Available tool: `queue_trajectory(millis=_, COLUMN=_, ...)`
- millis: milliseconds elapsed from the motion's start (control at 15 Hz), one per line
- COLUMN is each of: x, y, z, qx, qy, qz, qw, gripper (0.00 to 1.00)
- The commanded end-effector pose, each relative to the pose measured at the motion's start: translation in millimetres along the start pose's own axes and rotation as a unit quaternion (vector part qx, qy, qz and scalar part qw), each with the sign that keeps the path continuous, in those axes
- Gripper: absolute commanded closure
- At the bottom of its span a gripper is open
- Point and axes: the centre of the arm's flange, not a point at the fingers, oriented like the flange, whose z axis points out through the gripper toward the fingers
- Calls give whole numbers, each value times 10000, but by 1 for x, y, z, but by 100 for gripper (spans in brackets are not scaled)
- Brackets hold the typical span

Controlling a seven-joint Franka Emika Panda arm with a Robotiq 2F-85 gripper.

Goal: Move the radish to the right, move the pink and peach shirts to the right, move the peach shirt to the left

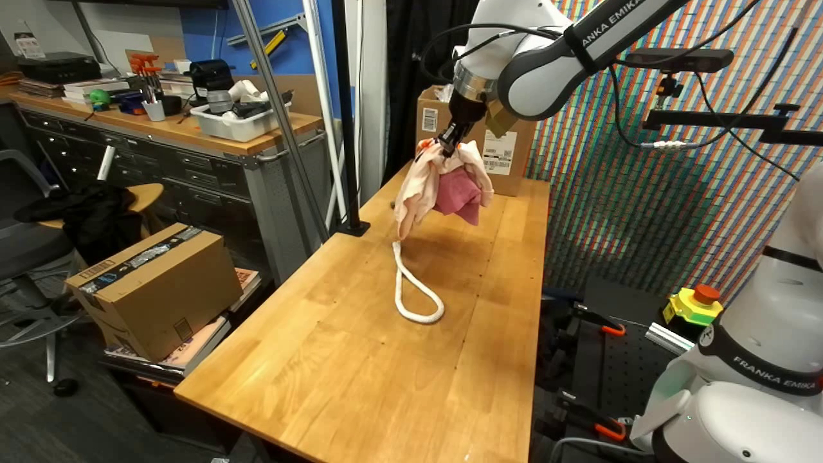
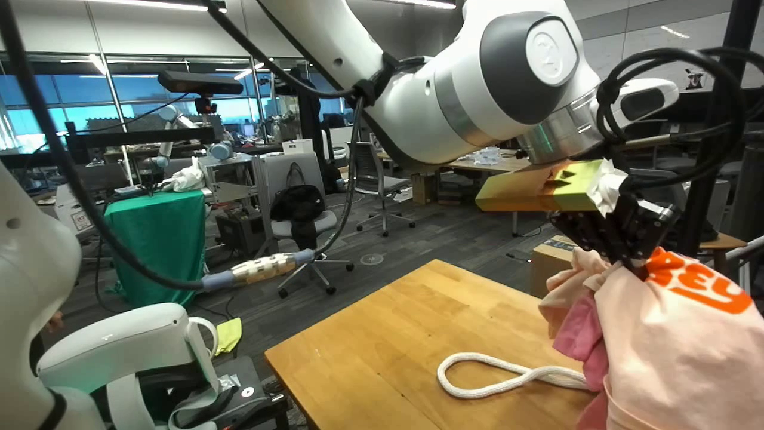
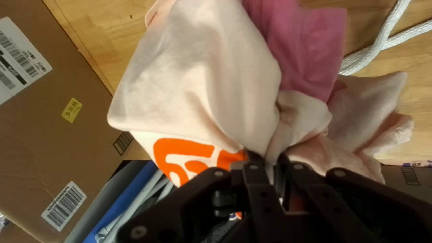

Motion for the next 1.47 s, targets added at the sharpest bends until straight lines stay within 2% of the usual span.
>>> queue_trajectory(millis=0, x=-18, y=17, z=-9, qx=-246, qy=-4, qz=321, qw=9992, gripper=97)
queue_trajectory(millis=933, x=-75, y=42, z=45, qx=-484, qy=-801, qz=892, qw=9916, gripper=97)
queue_trajectory(millis=1400, x=-98, y=72, z=82, qx=-724, qy=-1147, qz=1351, qw=9815, gripper=97)
